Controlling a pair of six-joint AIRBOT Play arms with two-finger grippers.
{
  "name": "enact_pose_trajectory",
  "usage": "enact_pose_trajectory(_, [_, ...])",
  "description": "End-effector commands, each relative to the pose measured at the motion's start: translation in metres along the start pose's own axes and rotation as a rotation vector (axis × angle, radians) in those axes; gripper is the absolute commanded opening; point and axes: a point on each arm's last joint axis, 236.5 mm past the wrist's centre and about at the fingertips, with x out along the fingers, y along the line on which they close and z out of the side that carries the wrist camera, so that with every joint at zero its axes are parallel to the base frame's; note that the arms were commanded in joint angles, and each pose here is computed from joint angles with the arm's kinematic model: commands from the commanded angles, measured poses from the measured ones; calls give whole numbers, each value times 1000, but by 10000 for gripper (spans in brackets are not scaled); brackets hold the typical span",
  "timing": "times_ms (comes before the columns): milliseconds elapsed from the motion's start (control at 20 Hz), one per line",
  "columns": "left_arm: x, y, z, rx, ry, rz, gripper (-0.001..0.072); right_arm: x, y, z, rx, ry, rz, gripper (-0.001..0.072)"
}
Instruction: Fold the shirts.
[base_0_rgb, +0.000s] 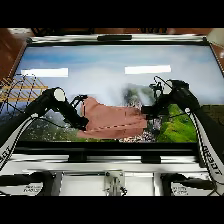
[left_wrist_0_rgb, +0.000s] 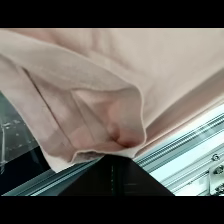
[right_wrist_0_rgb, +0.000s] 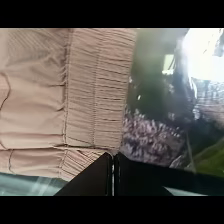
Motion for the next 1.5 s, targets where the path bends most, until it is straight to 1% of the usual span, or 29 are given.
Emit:
enact_pose_trajectory(0, [-3,11,1,-9,-7,24,32,-10,19,-25,-8,68,71,55])
enact_pose_trajectory(200, [-6,21,1,-27,-13,18,32,24,35,-51,-6,143,88,55])
enact_pose_trajectory(300, [0,17,0,-31,2,3,33,44,38,-64,-1,166,72,55])
enact_pose_trajectory(450, [12,12,-12,-51,44,-15,34,56,38,-63,41,147,65,56])
enact_pose_trajectory(500, [15,13,-16,-63,59,-17,38,56,39,-60,41,132,68,104])
enact_pose_trajectory(550, [14,13,-21,-78,80,-22,174,53,40,-57,29,126,76,377])
enact_pose_trajectory(600, [9,12,-26,-84,97,-28,462,45,46,-55,-12,121,104,588])
enact_pose_trajectory(650, [1,13,-28,-84,101,-33,617,33,53,-51,-45,107,138,594])
enact_pose_trajectory(700, [-11,14,-25,-85,82,-36,616,18,56,-47,-59,85,165,620])
enact_pose_trajectory(750, [-27,16,-19,-89,36,-36,616,2,57,-41,-67,54,190,685])
enact_pose_trajectory(800, [-46,19,-11,-91,-19,-33,616,-14,50,-35,-66,22,203,685])
enact_pose_trajectory(900, [-89,25,3,-99,-154,-18,616,-27,19,-26,21,-20,215,685])
enact_pose_trajectory(1050, [-140,31,10,-129,-309,5,616,-1,-12,-25,200,-7,299,685])
enact_pose_trajectory(1200, [-151,31,9,-136,-347,11,611,38,0,-18,272,-39,402,685])
enact_pose_trajectory(1300, [-151,31,9,-141,-347,11,608,52,20,-10,279,-55,470,685])
enact_pose_trajectory(1450, [-151,31,10,-156,-352,8,607,74,41,-10,267,-15,487,685])
